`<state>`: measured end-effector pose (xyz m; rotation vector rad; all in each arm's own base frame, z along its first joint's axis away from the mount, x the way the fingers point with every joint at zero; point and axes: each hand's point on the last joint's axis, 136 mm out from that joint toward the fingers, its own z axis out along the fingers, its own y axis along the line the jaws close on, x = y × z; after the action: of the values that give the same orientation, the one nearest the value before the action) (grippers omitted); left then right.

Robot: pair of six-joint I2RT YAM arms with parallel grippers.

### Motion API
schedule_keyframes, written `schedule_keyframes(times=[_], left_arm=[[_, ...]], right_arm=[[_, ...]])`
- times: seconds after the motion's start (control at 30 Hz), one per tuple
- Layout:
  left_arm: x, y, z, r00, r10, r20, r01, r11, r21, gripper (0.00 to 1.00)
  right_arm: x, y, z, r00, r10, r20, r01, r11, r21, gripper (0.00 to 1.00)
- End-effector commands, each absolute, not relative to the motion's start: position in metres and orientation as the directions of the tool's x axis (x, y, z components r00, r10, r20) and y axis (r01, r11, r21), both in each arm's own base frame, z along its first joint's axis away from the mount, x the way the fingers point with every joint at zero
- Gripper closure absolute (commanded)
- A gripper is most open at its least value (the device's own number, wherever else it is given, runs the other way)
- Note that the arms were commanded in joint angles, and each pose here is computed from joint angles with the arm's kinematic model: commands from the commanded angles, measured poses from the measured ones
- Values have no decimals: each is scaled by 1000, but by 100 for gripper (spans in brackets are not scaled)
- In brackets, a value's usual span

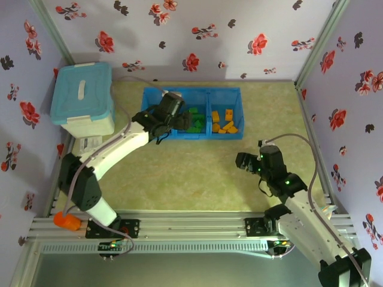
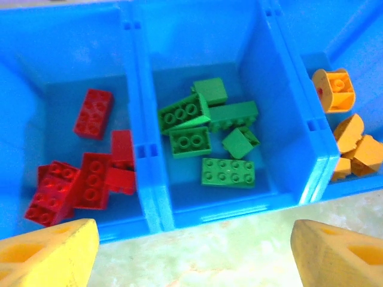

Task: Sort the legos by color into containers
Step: Reset both arms

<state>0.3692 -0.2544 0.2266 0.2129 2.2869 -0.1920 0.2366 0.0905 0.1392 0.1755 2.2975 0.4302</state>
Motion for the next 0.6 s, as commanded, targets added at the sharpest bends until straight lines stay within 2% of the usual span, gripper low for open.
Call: schedule_keyframes(times=[0.0,0.1,0.3,0.47,0.5,0.57], left_arm=[[371,-226,253,-558,69,-827,159,987,-24,15],[360,-202,263,-505,66,-861,125,992,3,13],[333,-158,286,-371,38,-928,59,998,18,12],[307,-112,298,-240,30,-970,-39,998,40,11],[302,-104,298,-214,34,-976,-56,997,47,10],[293,-88,299,-154,36,-987,-102,993,52,0]], right_arm=[[244,83,167,-642,225,-732,-13,952,304,12],[245,79,186,-617,206,-759,-21,960,278,1],[242,51,215,-520,198,-831,56,979,198,1],[238,33,230,-409,219,-886,100,976,195,1],[235,33,235,-371,219,-902,81,976,204,1],[233,33,236,-314,221,-923,52,975,216,1]])
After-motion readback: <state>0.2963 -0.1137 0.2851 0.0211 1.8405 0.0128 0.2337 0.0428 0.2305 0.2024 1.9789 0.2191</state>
